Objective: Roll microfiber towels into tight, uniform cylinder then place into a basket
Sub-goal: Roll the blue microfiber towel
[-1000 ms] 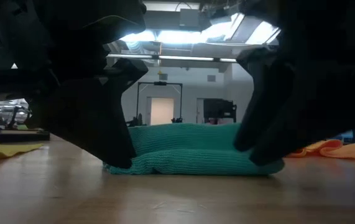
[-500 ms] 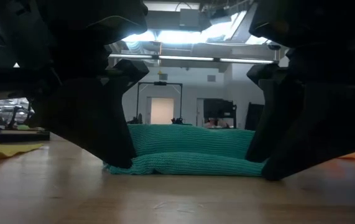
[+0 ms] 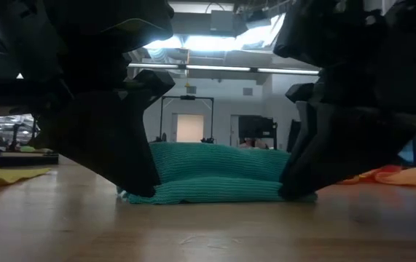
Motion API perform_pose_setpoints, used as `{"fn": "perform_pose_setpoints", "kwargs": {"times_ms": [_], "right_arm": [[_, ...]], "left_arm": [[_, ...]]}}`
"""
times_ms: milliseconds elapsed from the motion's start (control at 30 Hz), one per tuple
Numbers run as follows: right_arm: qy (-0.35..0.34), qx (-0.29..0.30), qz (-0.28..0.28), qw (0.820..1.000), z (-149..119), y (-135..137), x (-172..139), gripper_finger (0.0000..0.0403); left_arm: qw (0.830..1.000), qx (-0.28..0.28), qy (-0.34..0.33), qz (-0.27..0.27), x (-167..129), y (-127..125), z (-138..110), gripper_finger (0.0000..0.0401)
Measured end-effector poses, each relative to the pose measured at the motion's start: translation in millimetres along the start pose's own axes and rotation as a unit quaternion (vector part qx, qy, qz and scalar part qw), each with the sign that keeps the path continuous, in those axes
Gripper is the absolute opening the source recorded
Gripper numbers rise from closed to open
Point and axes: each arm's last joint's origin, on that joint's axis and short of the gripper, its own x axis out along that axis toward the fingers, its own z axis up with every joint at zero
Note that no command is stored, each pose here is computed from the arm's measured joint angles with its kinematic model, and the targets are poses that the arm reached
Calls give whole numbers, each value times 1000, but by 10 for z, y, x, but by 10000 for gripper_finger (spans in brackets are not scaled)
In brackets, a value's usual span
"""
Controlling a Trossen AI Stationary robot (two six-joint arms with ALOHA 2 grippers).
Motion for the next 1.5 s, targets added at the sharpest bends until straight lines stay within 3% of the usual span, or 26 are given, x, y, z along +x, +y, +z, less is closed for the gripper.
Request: {"fn": "perform_pose_setpoints", "kwargs": {"times_ms": [67,367,600,800,1000,1200,1500], "right_arm": [[0,1,0,1000,5,-4,1,9],[3,5,28,1000,19,16,-4,5],[13,20,96,995,87,-1,-73,3],[22,74,139,987,200,-79,-75,3],[19,92,187,978,364,-118,-85,3],[24,136,248,959,505,-72,-154,3],[54,250,243,936,533,-127,-129,3]], "left_arm": [[1000,0,0,0,0,0,0,0],[999,-39,2,-16,-23,12,5,0],[996,-65,6,-53,-32,-7,13,0],[991,-77,3,-107,-120,-10,49,0],[981,-117,5,-153,-273,16,88,0],[974,-136,8,-181,-315,8,106,0],[973,-139,3,-184,-318,14,120,0]]}}
